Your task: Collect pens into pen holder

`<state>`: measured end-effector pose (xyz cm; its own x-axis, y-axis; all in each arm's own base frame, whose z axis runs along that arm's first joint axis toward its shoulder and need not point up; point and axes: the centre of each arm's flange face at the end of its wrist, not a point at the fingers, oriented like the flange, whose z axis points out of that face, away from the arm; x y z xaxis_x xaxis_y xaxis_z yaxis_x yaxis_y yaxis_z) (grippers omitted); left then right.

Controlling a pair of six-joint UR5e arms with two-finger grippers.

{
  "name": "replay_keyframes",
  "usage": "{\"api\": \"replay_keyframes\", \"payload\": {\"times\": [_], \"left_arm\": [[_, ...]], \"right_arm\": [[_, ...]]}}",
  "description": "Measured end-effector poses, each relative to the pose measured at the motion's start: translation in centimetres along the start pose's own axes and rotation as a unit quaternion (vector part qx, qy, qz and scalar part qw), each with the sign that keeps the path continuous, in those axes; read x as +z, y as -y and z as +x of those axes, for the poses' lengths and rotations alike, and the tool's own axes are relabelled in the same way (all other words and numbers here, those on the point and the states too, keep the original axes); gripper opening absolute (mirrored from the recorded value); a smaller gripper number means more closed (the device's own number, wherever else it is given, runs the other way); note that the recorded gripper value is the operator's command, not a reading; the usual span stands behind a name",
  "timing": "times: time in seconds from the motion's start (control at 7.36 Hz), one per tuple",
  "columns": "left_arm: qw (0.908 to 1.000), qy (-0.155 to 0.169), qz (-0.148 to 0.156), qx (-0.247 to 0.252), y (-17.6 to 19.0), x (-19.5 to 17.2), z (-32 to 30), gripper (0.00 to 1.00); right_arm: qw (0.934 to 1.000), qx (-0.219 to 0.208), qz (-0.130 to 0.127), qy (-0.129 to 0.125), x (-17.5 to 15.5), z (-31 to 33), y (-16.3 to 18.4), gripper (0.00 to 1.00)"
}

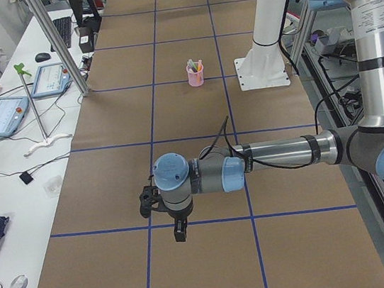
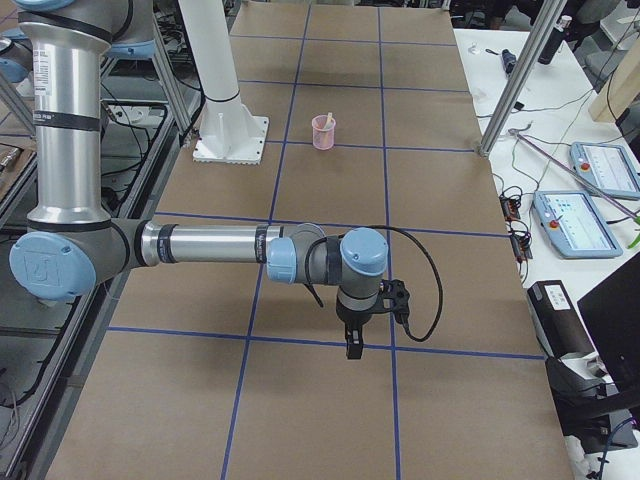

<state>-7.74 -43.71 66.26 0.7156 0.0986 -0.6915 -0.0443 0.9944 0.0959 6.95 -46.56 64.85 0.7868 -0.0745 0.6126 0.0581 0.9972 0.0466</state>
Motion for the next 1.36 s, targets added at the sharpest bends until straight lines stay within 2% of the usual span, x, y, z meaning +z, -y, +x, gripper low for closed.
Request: {"api": "replay_keyframes", "payload": {"times": [1.36], "left_arm": [[1.0, -0.002, 0.006, 0.006, -1.49, -0.08, 0.1, 1.0]], "right_arm": [[1.0, 0.001, 0.0, 0.002, -0.02, -0.04, 0.02, 1.0]]}}
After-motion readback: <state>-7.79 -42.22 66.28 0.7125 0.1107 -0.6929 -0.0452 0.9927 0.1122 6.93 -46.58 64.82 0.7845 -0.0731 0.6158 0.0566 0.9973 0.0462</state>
